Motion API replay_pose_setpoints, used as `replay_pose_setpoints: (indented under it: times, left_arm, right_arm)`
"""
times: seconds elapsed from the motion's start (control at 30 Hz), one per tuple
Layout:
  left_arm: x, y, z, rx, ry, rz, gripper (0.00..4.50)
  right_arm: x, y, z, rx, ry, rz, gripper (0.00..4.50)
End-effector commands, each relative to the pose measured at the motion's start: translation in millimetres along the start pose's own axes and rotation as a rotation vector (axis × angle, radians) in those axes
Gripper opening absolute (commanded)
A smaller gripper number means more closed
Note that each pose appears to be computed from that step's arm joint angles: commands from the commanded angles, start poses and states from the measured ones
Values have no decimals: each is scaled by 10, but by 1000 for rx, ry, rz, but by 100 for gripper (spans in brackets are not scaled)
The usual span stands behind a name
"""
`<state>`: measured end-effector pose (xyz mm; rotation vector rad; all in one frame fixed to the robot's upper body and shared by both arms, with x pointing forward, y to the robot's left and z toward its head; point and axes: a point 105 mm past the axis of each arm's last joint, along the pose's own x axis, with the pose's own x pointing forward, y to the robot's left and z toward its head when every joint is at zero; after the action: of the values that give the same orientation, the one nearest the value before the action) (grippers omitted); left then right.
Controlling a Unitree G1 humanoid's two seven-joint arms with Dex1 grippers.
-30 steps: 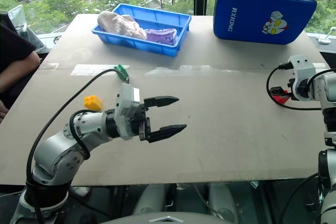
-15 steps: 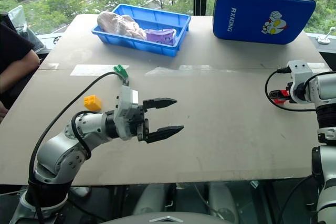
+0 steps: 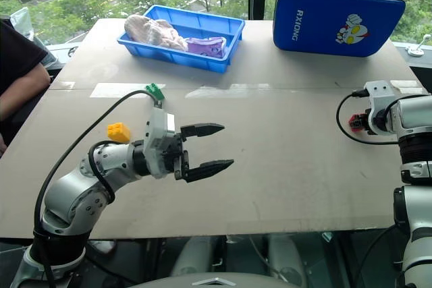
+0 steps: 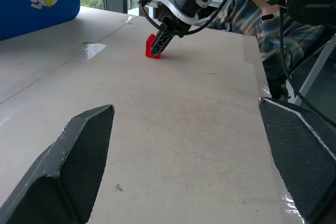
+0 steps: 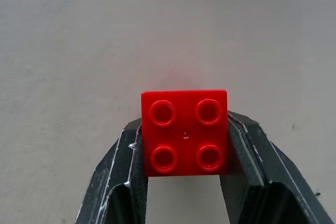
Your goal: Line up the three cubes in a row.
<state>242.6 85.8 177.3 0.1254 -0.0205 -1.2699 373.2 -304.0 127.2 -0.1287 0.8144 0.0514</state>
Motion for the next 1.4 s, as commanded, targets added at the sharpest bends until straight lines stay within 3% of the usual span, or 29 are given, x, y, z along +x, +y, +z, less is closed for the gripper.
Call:
replay_pose_setpoints:
  times: [0.03, 0.17, 0.33, 0.47, 0.87, 1.4]
  left_arm:
    - [-115, 15, 44, 22, -8, 45, 450]
    - [-286, 10, -34, 23, 21, 107, 450]
    - [-464, -46, -154, -9, 84, 115, 450]
    - [-541, -72, -163, -13, 109, 103, 450]
    - [-697, -171, -175, -32, 153, 137, 450]
    - [-716, -164, -182, -31, 160, 161, 450]
  right_arm:
    - [-235, 235, 365, -232, -201, 110, 131]
    - [-565, 1076, 463, -573, -402, 493, 131]
    - [-596, 1756, 325, -944, -347, 718, 131]
    - [-478, 2041, 267, -1164, -290, 778, 131]
    - [-238, 2223, 292, -1311, -197, 840, 131]
    - [-126, 2296, 259, -1321, -153, 861, 131]
